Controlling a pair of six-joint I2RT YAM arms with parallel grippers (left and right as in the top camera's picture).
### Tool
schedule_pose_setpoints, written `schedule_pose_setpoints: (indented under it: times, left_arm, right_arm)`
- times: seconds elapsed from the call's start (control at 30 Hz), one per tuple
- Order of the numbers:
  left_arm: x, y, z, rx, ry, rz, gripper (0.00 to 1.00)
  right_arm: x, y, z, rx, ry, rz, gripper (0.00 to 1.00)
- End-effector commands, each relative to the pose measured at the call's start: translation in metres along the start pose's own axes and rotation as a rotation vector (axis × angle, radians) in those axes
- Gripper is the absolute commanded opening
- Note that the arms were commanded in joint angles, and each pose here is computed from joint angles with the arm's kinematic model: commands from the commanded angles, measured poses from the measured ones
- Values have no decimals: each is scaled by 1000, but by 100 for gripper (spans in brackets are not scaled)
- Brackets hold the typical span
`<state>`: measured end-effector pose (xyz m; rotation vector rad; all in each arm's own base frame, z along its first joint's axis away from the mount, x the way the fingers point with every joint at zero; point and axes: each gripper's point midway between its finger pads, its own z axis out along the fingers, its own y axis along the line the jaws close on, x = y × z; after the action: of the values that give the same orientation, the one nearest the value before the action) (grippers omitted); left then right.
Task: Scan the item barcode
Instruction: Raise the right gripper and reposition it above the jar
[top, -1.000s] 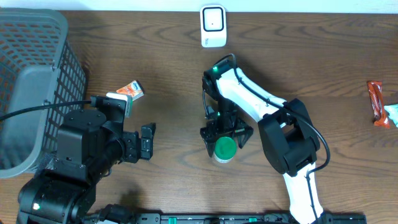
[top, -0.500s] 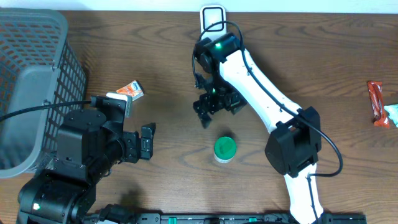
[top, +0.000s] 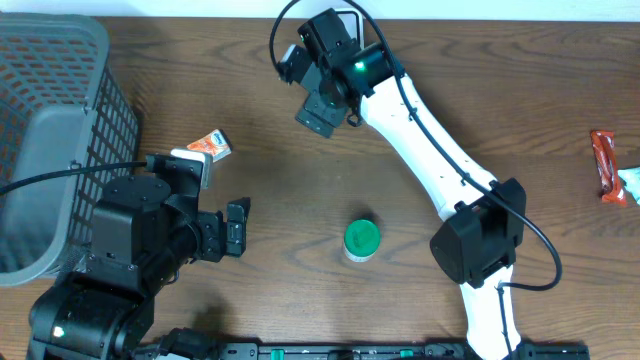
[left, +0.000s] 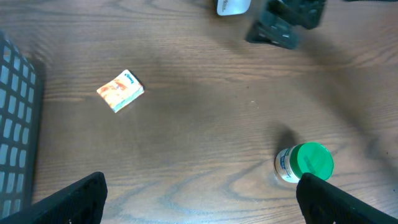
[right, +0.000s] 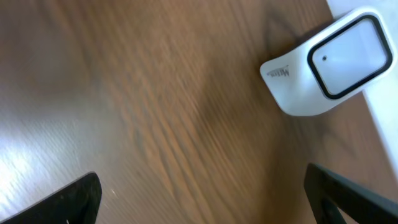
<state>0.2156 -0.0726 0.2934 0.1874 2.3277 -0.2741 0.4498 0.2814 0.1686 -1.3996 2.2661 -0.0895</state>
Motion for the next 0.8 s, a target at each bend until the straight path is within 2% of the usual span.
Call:
schedule_pose_setpoints:
  times: [0.0,0.1,0.2,0.33,0.5,0.6,0.77]
  left_arm:
    - [-3,2,-4,-10,-14,-4,98]
    - [-3,2,-4,-10,-14,-4,98]
    - [-3,2,-3,-10,-14,-3,98]
    - [-3,2,-3,-10,-14,-4,98]
    - [-3,2,-3,-10,-14,-4,98]
    - [-3,2,-4,-10,-14,-4,98]
    - [-3,2,-4,-10,-14,-4,98]
  right_arm:
    - [-3,-6,-42,31,-16,-250,99]
    - [0,4,-66,-64,-78,-203,99]
    - [9,13,-111,-146,-160,-237,99]
    - [25,13,-197,-148,-322,-322,99]
    - [41,37,-258,-118,-462,-453,99]
    - [50,57,-259,-130,-524,-465,99]
    - [75,60,-195,-107,-453,-330,99]
